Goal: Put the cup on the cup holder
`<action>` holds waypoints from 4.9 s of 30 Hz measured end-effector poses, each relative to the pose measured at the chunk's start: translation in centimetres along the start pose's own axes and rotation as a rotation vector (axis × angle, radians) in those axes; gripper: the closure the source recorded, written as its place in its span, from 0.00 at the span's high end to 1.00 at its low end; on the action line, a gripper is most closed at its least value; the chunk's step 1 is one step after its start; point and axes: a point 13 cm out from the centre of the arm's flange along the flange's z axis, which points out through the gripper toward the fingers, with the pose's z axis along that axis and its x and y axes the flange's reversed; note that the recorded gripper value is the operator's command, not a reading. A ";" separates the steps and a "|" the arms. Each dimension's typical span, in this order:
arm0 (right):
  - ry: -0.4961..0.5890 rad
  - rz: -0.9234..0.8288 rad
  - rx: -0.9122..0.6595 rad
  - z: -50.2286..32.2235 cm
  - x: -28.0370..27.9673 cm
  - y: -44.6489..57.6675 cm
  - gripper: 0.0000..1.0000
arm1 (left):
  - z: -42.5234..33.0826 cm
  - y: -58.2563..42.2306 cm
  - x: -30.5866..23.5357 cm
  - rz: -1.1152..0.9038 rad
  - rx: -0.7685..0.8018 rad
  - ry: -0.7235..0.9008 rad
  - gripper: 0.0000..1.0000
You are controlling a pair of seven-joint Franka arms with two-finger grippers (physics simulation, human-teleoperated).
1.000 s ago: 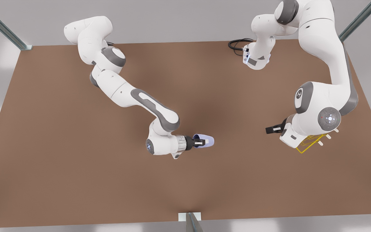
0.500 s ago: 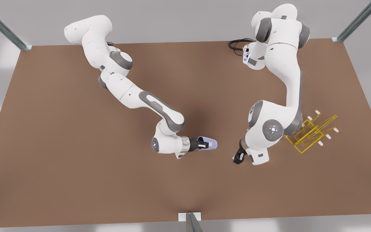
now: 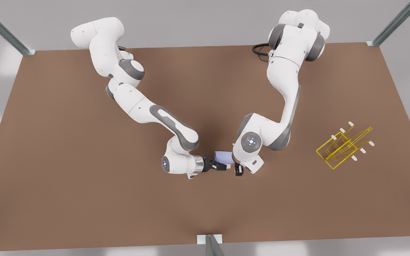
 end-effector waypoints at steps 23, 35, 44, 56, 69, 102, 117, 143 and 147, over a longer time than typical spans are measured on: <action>-0.427 -0.160 0.823 -54.2 -4.6 -12.1 1.00 | 9.7 2.2 1.0 -0.204 -0.033 -0.095 1.00; -0.444 -0.225 0.958 -71.1 9.1 -5.6 1.00 | 11.4 1.5 1.4 -0.269 -0.028 -0.044 1.00; -0.327 -0.260 0.935 -71.2 10.6 -7.4 1.00 | 13.1 1.6 3.0 -0.252 -0.029 0.009 1.00; -0.304 -0.381 0.942 -69.9 10.1 -6.1 1.00 | 13.8 1.4 4.2 -0.207 -0.011 0.040 0.99; -0.281 -0.423 0.950 -69.9 10.0 -6.3 1.00 | 12.8 0.9 4.6 -0.180 0.006 0.063 0.74; -0.223 -0.538 0.962 -66.6 11.2 -3.6 1.00 | -1.5 9.8 -35.9 -0.003 -0.172 -1.478 0.75; -0.136 -0.521 0.972 -64.8 10.9 -5.7 1.00 | -2.9 11.8 -42.8 0.046 0.001 -1.541 0.75; -0.115 -0.523 0.974 -64.5 10.9 -6.0 1.00 | -1.2 12.5 -49.8 0.079 0.120 -1.604 1.00; -0.112 -0.527 0.975 -64.3 11.0 -5.9 1.00 | -0.9 12.4 -47.5 0.081 0.146 -1.580 1.00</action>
